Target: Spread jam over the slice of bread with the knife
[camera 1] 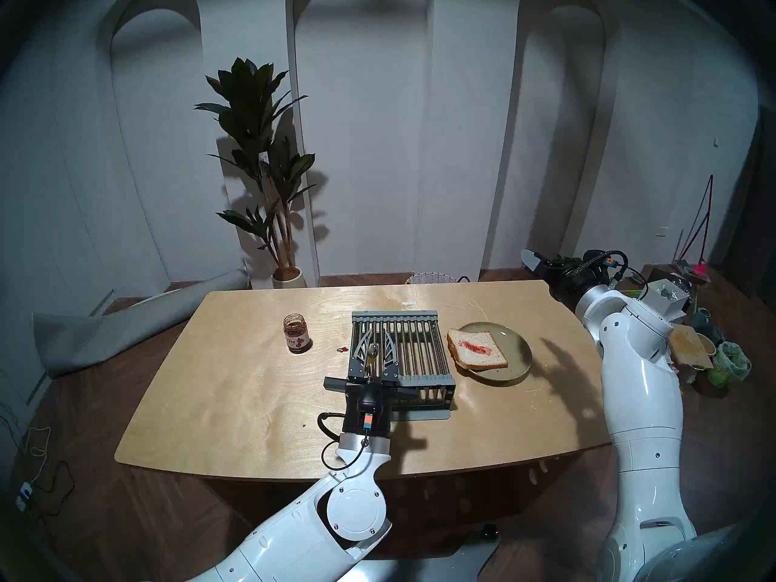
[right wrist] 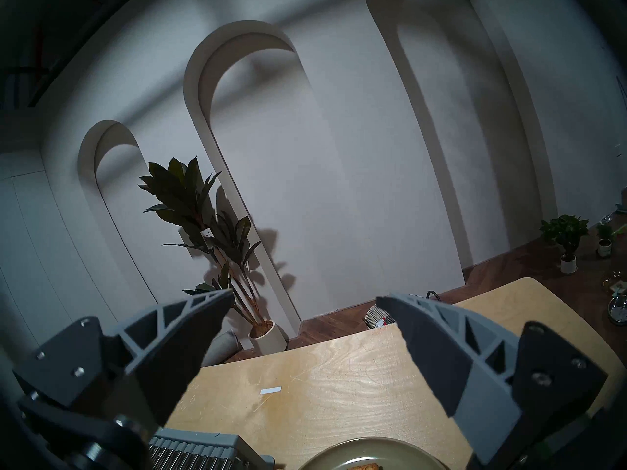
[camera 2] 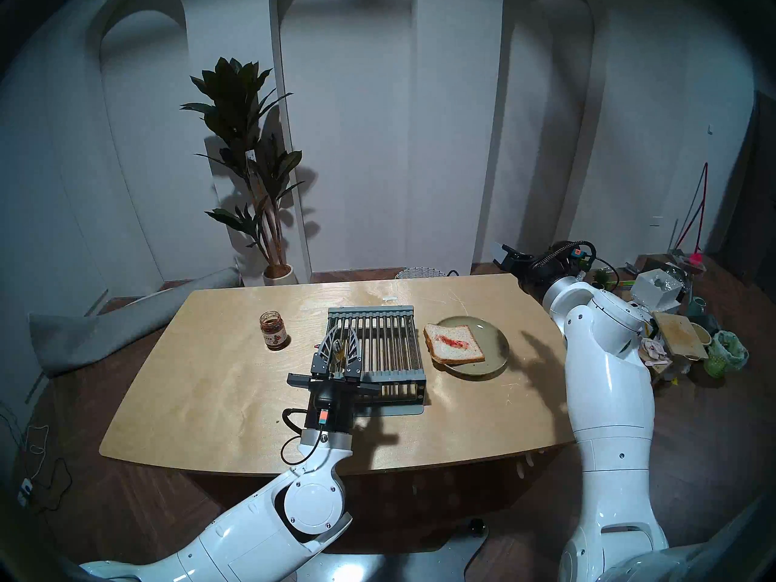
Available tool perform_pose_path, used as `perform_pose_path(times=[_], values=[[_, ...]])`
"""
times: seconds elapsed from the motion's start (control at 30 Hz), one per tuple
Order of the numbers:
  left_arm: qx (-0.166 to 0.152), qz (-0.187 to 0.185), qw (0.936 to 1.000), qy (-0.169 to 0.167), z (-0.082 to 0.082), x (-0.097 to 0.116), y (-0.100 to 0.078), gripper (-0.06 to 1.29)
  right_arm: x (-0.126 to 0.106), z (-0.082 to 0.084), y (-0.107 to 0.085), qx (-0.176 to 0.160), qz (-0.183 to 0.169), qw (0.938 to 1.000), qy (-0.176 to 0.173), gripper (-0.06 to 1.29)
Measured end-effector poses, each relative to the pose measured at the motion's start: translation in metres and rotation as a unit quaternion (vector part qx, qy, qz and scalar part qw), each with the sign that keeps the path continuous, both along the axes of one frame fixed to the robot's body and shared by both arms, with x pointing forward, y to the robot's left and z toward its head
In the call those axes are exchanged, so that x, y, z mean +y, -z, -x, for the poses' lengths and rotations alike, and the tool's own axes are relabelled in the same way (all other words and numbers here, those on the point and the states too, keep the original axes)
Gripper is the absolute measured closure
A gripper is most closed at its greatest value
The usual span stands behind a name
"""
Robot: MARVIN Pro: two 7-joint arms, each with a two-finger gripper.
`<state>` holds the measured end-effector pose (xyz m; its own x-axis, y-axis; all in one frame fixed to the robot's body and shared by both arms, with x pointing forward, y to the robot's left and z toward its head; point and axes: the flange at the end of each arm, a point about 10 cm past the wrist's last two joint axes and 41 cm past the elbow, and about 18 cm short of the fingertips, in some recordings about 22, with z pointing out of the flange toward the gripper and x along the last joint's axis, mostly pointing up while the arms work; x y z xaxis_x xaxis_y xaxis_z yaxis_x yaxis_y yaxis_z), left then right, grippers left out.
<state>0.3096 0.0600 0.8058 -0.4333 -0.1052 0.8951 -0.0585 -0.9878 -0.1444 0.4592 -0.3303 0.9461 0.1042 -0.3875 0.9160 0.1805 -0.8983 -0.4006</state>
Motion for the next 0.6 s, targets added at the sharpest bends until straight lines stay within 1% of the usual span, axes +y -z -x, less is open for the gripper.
perform_pose_path(times=[0.03, 0.07, 0.2, 0.27, 0.33, 0.37, 0.4, 0.43, 0.5, 0.6], values=[[0.001, -0.002, 1.0000, -0.001, 0.001, 0.000, 0.000, 0.60, 0.000, 0.000, 0.001, 0.001, -0.001, 1.0000, 0.000, 0.02], [0.002, -0.007, 1.0000, -0.003, 0.003, 0.001, 0.000, 0.79, -0.001, 0.000, 0.002, 0.002, -0.003, 1.0000, 0.000, 0.02], [0.004, -0.013, 0.9999, -0.004, 0.005, 0.001, 0.000, 0.80, -0.004, -0.001, 0.004, 0.003, -0.006, 1.0000, 0.000, 0.02], [0.005, -0.016, 0.9999, -0.005, 0.006, 0.001, 0.000, 0.86, -0.005, 0.000, 0.004, 0.003, -0.007, 1.0000, 0.000, 0.02], [0.005, -0.017, 0.9998, -0.006, 0.006, 0.001, 0.000, 0.87, -0.006, 0.000, 0.005, 0.003, -0.008, 1.0000, 0.000, 0.02], [0.005, -0.019, 0.9998, -0.006, 0.006, 0.000, 0.000, 0.78, -0.008, 0.000, 0.005, 0.003, -0.009, 1.0000, 0.001, 0.02], [0.006, -0.019, 0.9998, -0.007, 0.007, 0.000, 0.000, 0.63, -0.008, 0.000, 0.005, 0.003, -0.009, 1.0000, 0.001, 0.02], [0.006, -0.020, 0.9998, -0.007, 0.007, 0.000, 0.000, 0.43, -0.009, 0.000, 0.005, 0.003, -0.009, 0.9999, 0.001, 0.02], [0.007, -0.021, 0.9997, -0.008, 0.007, 0.000, 0.000, 0.39, -0.010, 0.000, 0.006, 0.004, -0.010, 0.9999, 0.001, 0.02], [0.007, -0.020, 0.9997, -0.007, 0.008, -0.001, 0.000, 0.37, -0.012, 0.000, 0.006, 0.004, -0.010, 0.9999, 0.001, 0.02]])
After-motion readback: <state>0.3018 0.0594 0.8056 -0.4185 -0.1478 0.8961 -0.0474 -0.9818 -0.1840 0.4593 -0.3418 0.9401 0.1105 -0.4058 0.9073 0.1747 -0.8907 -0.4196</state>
